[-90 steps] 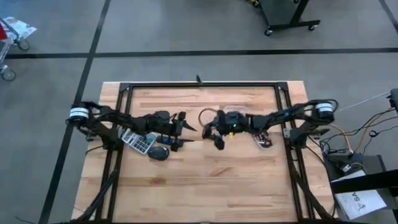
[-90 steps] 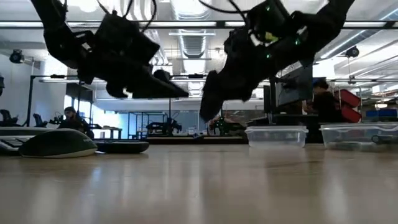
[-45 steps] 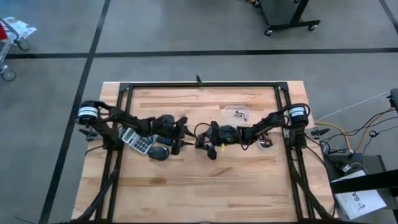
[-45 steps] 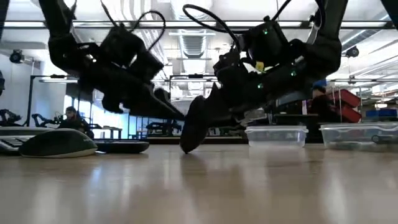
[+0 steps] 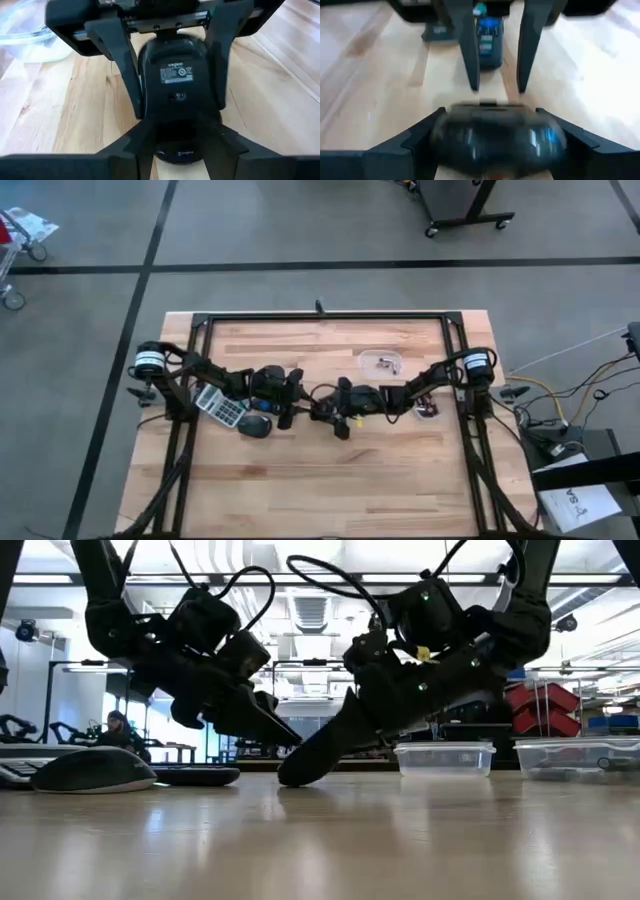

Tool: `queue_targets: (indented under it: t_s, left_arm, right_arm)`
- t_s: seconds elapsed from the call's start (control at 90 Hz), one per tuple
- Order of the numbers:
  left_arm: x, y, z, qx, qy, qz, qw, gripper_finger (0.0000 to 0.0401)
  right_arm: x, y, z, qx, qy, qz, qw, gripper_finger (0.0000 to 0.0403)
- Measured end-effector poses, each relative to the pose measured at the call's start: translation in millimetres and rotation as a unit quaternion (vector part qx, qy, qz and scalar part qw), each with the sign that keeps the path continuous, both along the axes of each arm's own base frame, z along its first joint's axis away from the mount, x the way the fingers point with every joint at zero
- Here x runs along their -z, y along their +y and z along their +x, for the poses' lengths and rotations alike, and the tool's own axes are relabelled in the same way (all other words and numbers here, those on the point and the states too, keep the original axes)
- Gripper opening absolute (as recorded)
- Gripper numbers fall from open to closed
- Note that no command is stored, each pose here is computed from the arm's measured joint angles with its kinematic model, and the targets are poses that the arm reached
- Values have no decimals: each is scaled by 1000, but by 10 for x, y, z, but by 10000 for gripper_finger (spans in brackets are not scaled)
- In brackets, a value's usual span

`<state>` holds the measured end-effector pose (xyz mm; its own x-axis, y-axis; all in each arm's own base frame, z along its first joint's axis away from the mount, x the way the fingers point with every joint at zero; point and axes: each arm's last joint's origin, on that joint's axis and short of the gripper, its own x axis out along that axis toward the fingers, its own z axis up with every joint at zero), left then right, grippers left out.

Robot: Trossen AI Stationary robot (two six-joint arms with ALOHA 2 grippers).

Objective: Insert battery
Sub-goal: Insert the brown battery into the black mouse battery compartment

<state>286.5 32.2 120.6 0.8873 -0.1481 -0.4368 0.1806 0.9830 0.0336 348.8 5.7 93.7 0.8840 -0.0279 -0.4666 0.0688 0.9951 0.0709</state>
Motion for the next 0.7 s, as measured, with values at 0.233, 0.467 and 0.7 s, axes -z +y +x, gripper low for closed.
queue_targets:
  t_s: [0.233,0.467,0.7]
  left_arm:
    - [2,1,-1,-1,1,0,1000,119]
    - [-4,18,0,-15,0,8,1000,117]
    - [-29,32,-5,-22,-4,23,999,110]
  right_arm:
    - [80,-1,-55,1,44,1,999,280]
    - [-45,-1,-128,-3,81,-2,997,271]
    - [-279,-5,-190,-7,93,-13,996,300]
